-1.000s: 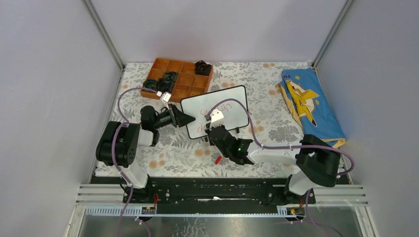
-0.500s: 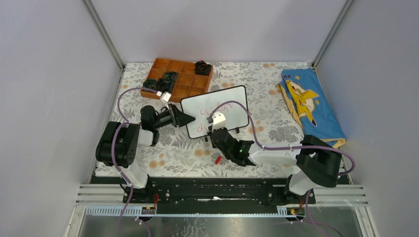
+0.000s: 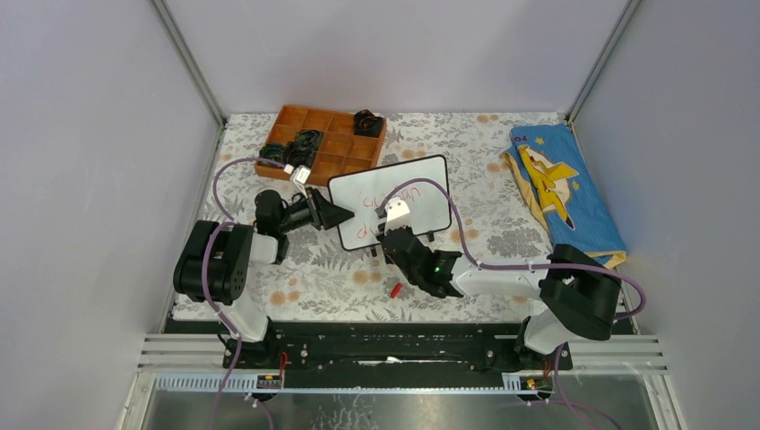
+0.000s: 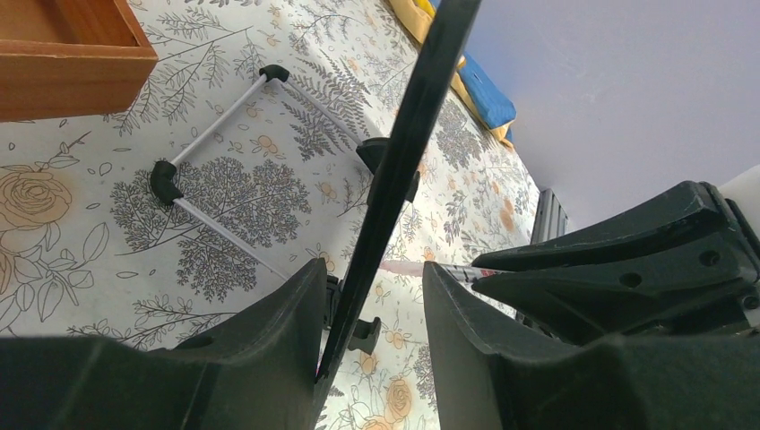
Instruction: Write a sentence on the whiteboard
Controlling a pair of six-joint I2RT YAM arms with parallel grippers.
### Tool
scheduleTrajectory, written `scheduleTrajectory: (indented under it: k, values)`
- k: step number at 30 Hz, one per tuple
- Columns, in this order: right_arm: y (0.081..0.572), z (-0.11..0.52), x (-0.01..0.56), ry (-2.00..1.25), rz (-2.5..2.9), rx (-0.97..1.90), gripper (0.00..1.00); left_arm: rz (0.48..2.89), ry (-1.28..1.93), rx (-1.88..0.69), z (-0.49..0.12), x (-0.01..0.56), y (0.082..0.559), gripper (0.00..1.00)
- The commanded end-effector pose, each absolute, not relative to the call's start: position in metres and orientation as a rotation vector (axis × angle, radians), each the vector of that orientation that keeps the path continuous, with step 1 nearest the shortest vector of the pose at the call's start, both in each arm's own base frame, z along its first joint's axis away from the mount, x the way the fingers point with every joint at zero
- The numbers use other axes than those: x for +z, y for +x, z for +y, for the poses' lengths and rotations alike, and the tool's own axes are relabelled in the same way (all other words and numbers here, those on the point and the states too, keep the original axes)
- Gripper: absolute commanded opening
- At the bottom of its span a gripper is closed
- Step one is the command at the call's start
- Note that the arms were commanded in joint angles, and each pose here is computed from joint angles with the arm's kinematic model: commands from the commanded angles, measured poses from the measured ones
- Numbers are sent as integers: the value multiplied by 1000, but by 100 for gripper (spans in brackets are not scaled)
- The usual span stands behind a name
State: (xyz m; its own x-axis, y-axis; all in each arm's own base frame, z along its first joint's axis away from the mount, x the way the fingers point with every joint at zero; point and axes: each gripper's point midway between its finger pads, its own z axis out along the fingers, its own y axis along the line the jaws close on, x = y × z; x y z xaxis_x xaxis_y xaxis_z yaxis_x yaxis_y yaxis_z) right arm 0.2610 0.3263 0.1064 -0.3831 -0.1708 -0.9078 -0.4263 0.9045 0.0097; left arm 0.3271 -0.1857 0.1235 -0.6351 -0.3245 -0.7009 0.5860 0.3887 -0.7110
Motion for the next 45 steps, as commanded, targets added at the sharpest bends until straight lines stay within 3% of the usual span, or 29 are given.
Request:
scheduleTrajectory:
  k: [1,32,45]
  values:
    - [282,325,144,-342,1886,283,0,1765,293,-1355,-190,135,328,51]
    - [271,356,128,-430,1929,392,0,1775,294,-1346,-190,133,329,51]
    - [273,301,178,-301,1836,343,0,1784,291,-1328,-189,132,330,51]
